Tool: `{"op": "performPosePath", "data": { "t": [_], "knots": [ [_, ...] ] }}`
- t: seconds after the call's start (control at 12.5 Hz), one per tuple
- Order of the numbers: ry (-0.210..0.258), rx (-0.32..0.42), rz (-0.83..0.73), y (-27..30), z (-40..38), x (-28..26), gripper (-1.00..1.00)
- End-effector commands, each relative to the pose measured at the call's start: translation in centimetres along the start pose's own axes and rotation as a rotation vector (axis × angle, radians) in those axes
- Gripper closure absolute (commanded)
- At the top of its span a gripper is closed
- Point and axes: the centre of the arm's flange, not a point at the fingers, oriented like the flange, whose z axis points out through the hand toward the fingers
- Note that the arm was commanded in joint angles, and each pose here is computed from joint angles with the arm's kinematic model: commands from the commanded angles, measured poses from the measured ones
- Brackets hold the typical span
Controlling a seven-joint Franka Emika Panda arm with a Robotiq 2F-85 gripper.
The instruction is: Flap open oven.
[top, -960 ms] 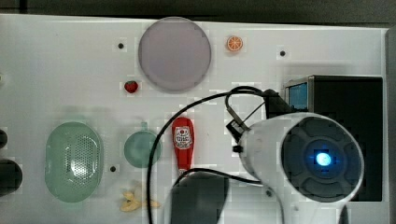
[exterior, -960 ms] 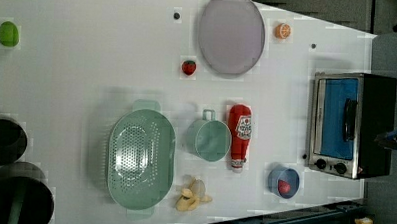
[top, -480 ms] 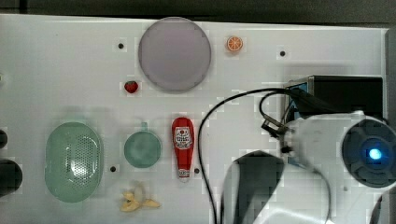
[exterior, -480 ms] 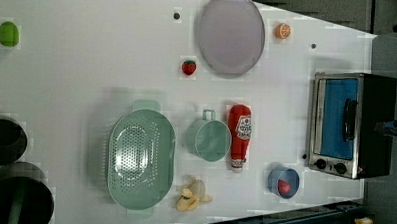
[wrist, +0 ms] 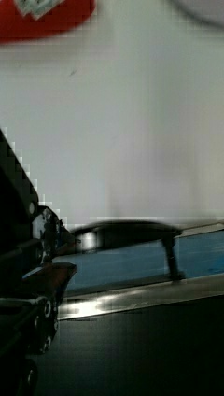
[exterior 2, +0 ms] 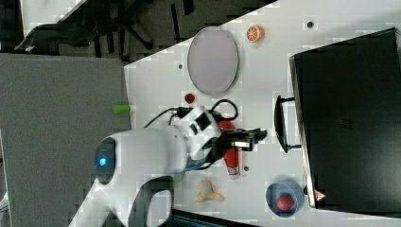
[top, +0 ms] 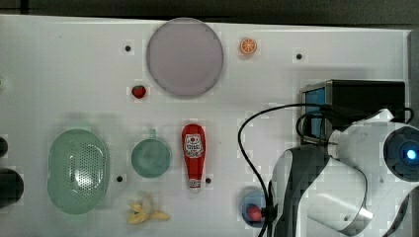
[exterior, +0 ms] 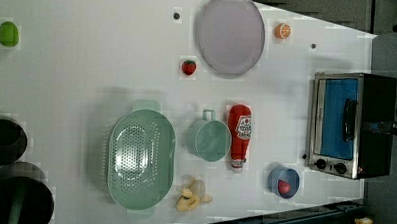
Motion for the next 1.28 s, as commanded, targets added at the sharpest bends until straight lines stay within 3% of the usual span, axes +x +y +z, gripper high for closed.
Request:
{"op": "performPosePath", "data": {
  "t": [0.08, 0.96, 1.28],
  "knots": [
    [0.025, -0.011, -0.071, 1.4, 0.7, 0.0, 0.65],
    [0.016, -0.051, -0.088, 0.7, 7.3, 1.1, 0.65],
    [0.004, -0.044, -0.129, -2.3, 8.6, 1.1, 0.65]
  ]
}}
